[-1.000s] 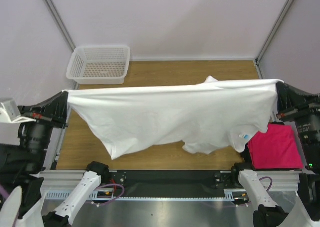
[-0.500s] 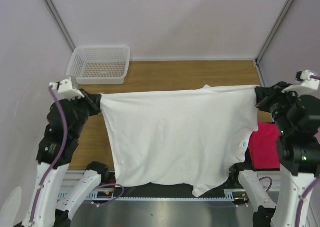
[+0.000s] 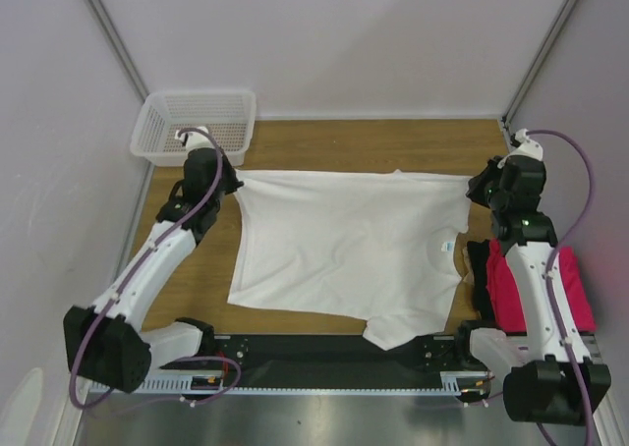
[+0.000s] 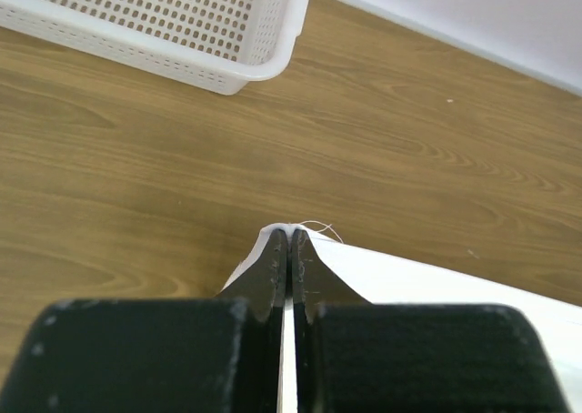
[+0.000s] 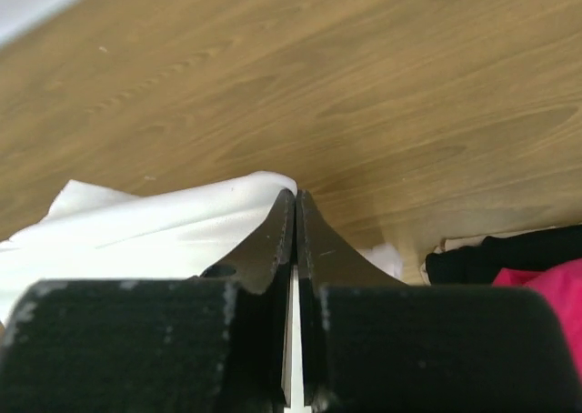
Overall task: Fold and stack the t-shirts
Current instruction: Flatten the tshirt out
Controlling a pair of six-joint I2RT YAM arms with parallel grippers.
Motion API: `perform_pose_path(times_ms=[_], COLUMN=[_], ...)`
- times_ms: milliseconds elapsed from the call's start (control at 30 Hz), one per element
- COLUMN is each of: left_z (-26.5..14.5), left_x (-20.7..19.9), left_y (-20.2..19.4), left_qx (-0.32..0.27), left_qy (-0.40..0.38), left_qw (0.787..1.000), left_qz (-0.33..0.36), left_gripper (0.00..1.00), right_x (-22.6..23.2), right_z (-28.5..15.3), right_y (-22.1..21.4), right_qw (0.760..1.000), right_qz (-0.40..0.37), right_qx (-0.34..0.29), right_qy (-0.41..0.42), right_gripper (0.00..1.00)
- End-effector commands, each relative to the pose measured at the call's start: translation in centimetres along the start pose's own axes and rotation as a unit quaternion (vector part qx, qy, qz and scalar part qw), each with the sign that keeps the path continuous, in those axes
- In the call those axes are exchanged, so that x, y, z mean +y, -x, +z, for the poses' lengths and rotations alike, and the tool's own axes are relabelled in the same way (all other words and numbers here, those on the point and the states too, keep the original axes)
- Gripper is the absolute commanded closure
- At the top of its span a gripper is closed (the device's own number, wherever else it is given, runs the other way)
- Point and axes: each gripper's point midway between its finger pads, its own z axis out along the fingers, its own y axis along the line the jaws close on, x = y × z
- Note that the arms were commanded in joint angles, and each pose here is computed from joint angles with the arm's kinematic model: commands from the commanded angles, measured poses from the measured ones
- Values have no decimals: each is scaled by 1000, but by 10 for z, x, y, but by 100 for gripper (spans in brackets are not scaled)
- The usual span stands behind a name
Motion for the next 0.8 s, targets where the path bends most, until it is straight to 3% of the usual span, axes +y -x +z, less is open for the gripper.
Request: perform_pose_path(times_ms=[0, 200, 500, 767], left_z=[35, 92, 143, 172], left_x=[1, -8, -9, -4], left_y=[26, 16, -2, 1], left_qx=[-54, -36, -3, -5], left_qy=[32, 53, 59, -16], left_qw=[998, 998, 998, 999], left_qz=[-18, 4, 19, 33], left_gripper=[100, 100, 100, 100], right_x=[-8, 1, 5, 7], right_z=[32, 81, 156, 187], right_y=[37, 38, 28, 32], right_qw=[996, 997, 998, 997], right_qz=[0, -3, -13, -41], right_qx=[-83, -82, -56, -59], right_qy=[-25, -4, 8, 15], right_gripper=[100, 100, 100, 100])
